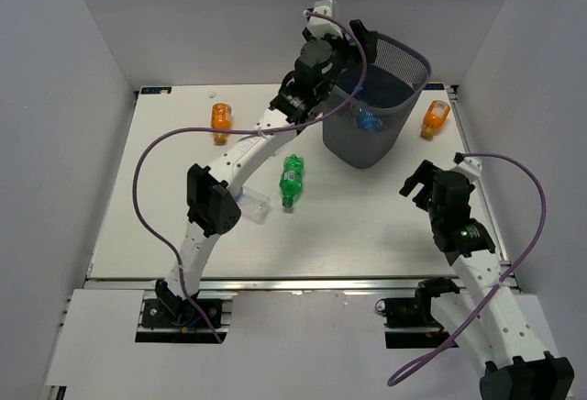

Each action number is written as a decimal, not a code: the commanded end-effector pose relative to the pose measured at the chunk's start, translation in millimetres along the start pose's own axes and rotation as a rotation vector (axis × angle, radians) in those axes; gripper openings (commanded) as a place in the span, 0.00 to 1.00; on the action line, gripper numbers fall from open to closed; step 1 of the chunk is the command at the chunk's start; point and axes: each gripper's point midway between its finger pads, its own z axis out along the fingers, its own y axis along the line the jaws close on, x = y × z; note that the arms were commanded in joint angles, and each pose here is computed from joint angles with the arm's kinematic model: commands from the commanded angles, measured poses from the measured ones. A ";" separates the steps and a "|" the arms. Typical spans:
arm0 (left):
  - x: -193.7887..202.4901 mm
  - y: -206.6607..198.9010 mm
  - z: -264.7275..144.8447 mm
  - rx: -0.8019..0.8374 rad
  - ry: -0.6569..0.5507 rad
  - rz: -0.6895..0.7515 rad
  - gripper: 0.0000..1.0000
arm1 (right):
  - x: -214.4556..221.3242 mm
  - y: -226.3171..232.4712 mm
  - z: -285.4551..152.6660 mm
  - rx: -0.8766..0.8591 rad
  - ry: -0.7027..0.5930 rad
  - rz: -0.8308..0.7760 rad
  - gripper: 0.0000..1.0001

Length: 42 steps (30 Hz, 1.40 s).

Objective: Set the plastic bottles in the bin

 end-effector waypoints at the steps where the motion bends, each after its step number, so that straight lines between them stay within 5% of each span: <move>1: -106.1 -31.4 -37.8 0.067 -0.107 0.005 0.98 | -15.4 4.5 2.5 0.003 -0.029 0.003 0.89; 4: -118.7 -14.7 -61.9 -0.007 -0.073 0.067 0.98 | -23.9 2.7 5.9 0.034 -0.026 0.004 0.89; 5: -150.6 -10.2 -80.8 -0.023 -0.112 0.066 0.98 | -26.4 3.9 6.3 0.029 -0.023 0.008 0.89; 6: -113.8 17.7 -85.6 -0.072 -0.032 0.101 0.98 | -34.5 6.9 6.3 0.015 -0.031 0.022 0.89; 8: -159.4 40.2 -119.1 -0.080 -0.128 0.070 0.98 | -44.0 11.3 10.3 -0.003 -0.056 0.031 0.89; 9: -122.6 73.5 -130.1 -0.130 -0.055 0.087 0.98 | -50.6 6.7 13.4 0.014 -0.074 0.040 0.89; 15: -146.8 179.1 -227.5 -0.399 -0.079 0.078 0.98 | -87.6 -16.5 34.0 0.043 -0.093 0.073 0.89; 19: -86.7 278.0 -308.9 -0.694 0.012 0.031 0.98 | -115.6 -29.3 53.3 0.047 -0.117 0.109 0.89; 23: -63.8 315.9 -339.5 -0.762 0.014 -0.067 0.98 | -138.8 -25.6 74.8 0.021 -0.109 0.066 0.89; 29: -67.7 327.8 -342.1 -0.823 -0.001 -0.094 0.98 | -159.4 -21.9 129.4 0.015 -0.088 0.026 0.89; 42: -68.5 345.4 -341.9 -0.843 -0.004 -0.077 0.98 | -140.7 -34.0 322.5 0.087 0.041 0.036 0.89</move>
